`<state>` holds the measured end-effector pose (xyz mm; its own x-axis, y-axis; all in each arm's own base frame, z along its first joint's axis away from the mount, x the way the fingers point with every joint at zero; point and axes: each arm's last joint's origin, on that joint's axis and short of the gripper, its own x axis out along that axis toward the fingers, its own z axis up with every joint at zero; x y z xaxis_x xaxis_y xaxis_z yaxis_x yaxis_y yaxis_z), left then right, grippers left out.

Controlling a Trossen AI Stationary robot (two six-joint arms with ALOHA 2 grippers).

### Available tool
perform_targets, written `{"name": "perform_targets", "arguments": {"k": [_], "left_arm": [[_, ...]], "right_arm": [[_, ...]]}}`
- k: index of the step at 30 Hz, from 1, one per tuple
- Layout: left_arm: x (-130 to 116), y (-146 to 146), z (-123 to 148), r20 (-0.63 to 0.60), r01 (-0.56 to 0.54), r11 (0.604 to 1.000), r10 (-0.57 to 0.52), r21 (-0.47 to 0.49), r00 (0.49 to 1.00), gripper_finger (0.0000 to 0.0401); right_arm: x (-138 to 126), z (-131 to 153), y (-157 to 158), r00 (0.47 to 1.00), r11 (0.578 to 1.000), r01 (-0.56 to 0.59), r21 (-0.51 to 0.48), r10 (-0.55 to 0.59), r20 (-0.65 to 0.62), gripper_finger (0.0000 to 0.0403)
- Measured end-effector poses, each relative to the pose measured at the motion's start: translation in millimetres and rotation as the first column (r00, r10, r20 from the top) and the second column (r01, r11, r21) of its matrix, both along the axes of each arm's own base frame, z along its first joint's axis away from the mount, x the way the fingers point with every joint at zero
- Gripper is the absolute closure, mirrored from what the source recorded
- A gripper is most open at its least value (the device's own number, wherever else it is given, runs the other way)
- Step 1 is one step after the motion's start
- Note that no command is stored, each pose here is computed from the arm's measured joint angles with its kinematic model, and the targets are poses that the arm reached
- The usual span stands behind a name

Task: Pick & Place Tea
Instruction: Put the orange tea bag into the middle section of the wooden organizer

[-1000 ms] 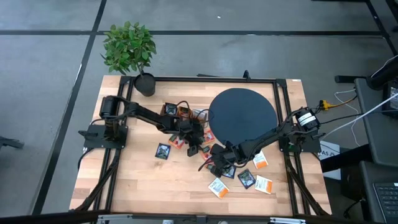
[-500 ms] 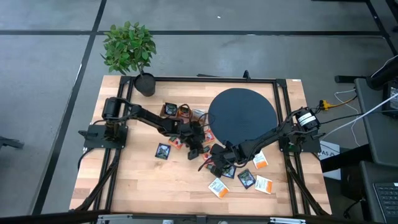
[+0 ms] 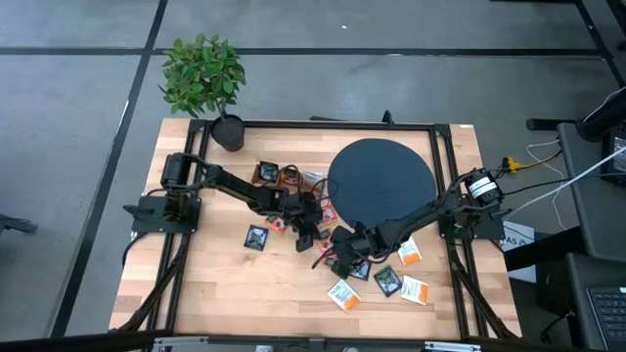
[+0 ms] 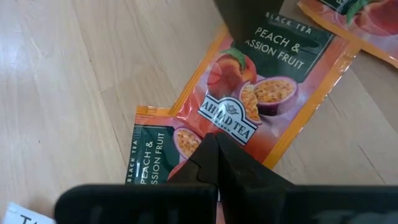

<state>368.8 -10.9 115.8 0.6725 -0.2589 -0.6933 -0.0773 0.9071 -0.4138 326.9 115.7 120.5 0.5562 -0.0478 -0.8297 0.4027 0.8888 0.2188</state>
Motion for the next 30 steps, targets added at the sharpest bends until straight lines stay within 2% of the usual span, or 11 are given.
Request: {"name": "perform_targets", "arguments": {"k": [5,11,18,22,25,30], "left_arm": [[0.1,-3.1,0.3,0.008,0.023,1.0,-0.023,0.007,1.0,0.0393],[-0.2,-6.3,0.1,0.013,0.049,0.998,-0.05,0.025,0.999,0.0399],[-0.6,-6.9,0.1,0.012,0.075,0.997,-0.075,0.003,0.997,0.0399],[-0.4,-5.1,0.4,0.019,0.088,0.996,-0.088,-0.001,0.996,0.0399],[-1.2,-2.0,6.5,0.033,0.089,0.996,-0.089,0.0,0.995,0.0399],[-6.7,-2.0,37.4,0.106,0.118,0.992,-0.122,0.038,0.987,0.0399]], "right_arm": [[0.0,0.0,-0.1,1.0,1.0,0.0,-0.001,0.0,0.0,0.0402],[-0.2,0.0,-0.3,1.0,1.0,0.009,-0.016,-0.009,0.003,0.0399],[0.4,5.0,0.3,1.0,1.0,-0.004,0.012,0.003,0.024,0.0351],[-1.0,23.3,0.4,0.997,0.998,-0.026,0.055,0.022,0.071,0.0321],[-5.2,39.9,-1.8,0.994,0.999,-0.028,0.032,0.024,0.107,0.0308],[-14.7,68.0,-7.1,0.986,1.0,-0.012,-0.012,0.014,0.166,0.0305]]}}
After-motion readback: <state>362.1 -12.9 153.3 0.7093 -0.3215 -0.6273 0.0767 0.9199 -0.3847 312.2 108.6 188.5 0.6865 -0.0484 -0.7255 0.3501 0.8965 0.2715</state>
